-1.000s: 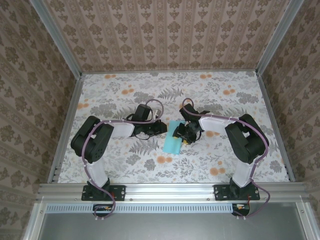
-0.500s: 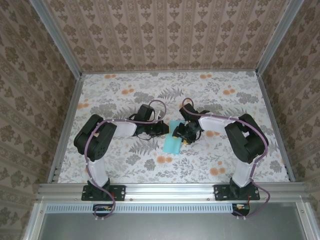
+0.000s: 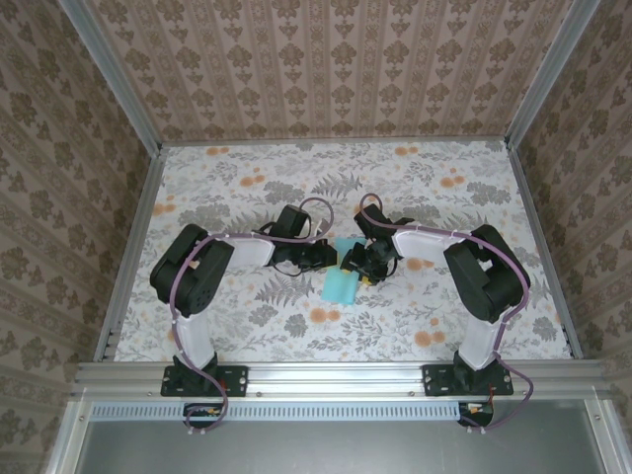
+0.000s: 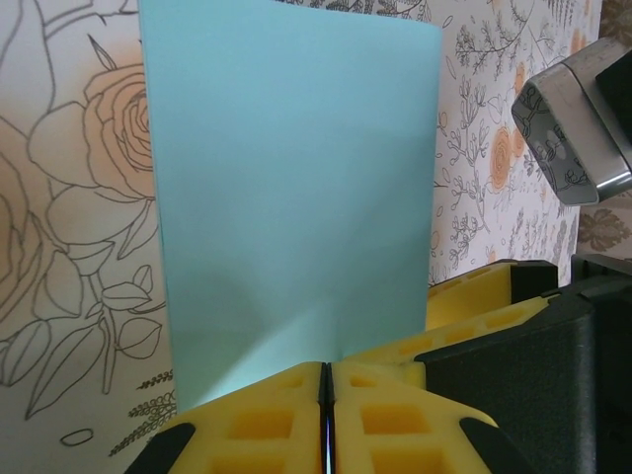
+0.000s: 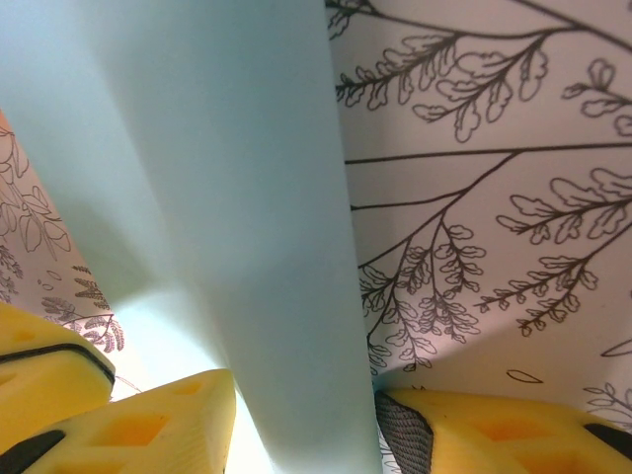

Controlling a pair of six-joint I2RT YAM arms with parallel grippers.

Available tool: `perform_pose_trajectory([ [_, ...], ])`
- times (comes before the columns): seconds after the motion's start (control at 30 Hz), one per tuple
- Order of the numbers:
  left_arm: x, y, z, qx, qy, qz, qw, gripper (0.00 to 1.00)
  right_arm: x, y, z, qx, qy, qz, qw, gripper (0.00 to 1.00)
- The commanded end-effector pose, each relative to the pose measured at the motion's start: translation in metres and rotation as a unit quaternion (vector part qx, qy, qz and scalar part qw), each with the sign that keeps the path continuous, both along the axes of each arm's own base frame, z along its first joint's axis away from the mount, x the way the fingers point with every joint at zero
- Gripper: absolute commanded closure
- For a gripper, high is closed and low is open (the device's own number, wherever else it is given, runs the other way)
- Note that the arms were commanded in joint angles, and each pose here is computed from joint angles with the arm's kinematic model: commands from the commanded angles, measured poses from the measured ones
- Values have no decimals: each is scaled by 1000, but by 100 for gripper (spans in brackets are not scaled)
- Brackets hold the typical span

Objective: Fold a paper plane with a square sheet of paper (pick it up from the middle)
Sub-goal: Hold the square sheet of paper at the center of the table.

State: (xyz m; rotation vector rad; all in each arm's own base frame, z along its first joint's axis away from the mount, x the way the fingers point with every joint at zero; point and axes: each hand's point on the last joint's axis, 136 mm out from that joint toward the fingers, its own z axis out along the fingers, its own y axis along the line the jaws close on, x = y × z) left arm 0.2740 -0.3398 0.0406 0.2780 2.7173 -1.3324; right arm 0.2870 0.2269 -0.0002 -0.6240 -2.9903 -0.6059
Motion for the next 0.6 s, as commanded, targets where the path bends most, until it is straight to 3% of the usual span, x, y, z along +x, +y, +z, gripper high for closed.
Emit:
perform_pose_trajectory([
  [0.0, -5, -2, -7, 14, 6, -16, 1000, 90, -96, -101, -121, -231, 160, 3, 960, 48],
  [0.57, -8, 12, -33, 85, 38, -6, 996, 92, -97, -101, -122, -230, 162, 5, 960, 48],
])
